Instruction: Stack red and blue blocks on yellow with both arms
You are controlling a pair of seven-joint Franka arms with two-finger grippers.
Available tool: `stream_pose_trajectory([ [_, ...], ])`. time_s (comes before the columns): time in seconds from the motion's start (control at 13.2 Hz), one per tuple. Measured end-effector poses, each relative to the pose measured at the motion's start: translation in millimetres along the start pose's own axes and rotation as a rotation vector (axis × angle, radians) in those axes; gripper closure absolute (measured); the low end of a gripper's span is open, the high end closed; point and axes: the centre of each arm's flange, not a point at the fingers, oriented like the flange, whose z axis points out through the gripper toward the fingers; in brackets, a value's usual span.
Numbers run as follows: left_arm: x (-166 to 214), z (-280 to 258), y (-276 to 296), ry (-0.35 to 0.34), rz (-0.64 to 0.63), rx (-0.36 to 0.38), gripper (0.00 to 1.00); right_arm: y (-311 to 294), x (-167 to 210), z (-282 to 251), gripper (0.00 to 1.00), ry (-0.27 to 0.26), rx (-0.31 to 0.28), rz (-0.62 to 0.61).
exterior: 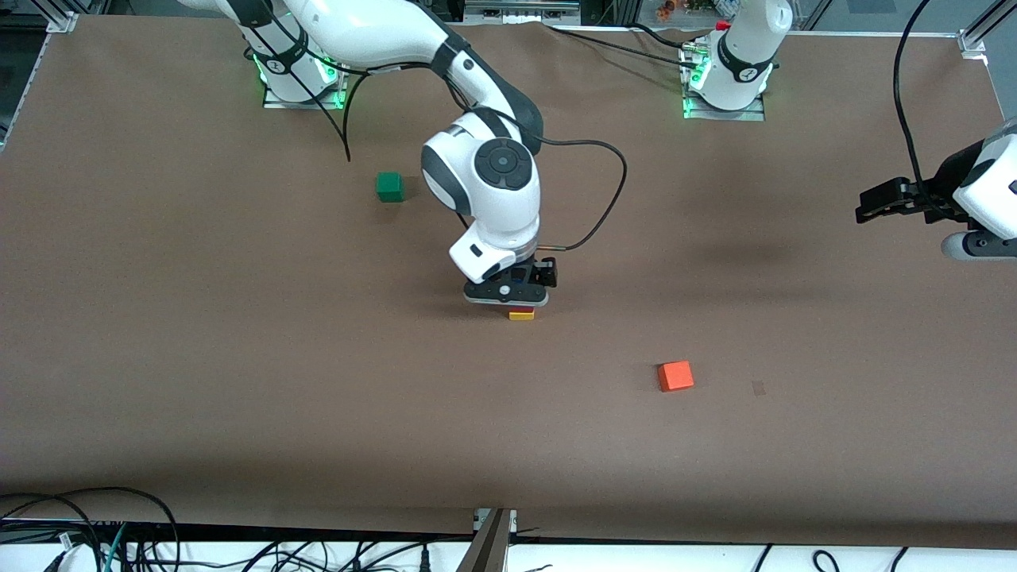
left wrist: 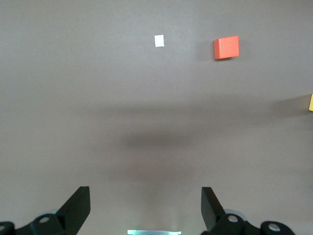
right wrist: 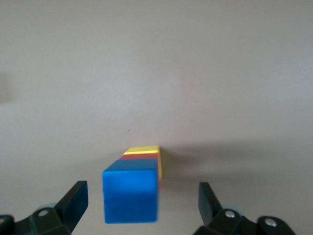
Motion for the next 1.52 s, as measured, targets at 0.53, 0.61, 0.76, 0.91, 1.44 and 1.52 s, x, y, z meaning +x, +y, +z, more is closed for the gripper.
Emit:
stream_pose_trajectory([
  [0.53, 0, 0, 1, 0.001, 0.002, 0.0, 0.0, 219, 113, -151, 0.0, -0.091, 0.016, 0.198],
  [0.61, 0, 0, 1, 0.001, 0.002, 0.0, 0.0, 251, 117, -157, 0.0, -0.114, 0.036, 0.192],
  [0.76, 0, 0, 1, 0.001, 0.002, 0.0, 0.0, 312, 121, -167, 0.0, -0.133, 0.042, 0.179],
  [0.91, 0, 0, 1, 0.001, 0.002, 0.0, 0.0, 358, 117, -180, 0.0, -0.155, 0.027, 0.157],
  [1.44, 0, 0, 1, 0.001, 0.001, 0.0, 0.0, 449, 87, -211, 0.0, -0.216, 0.034, 0.117],
  [1.52, 0, 0, 1, 0.001, 0.001, 0.0, 0.0, 456, 85, -213, 0.0, -0.219, 0.037, 0.116],
])
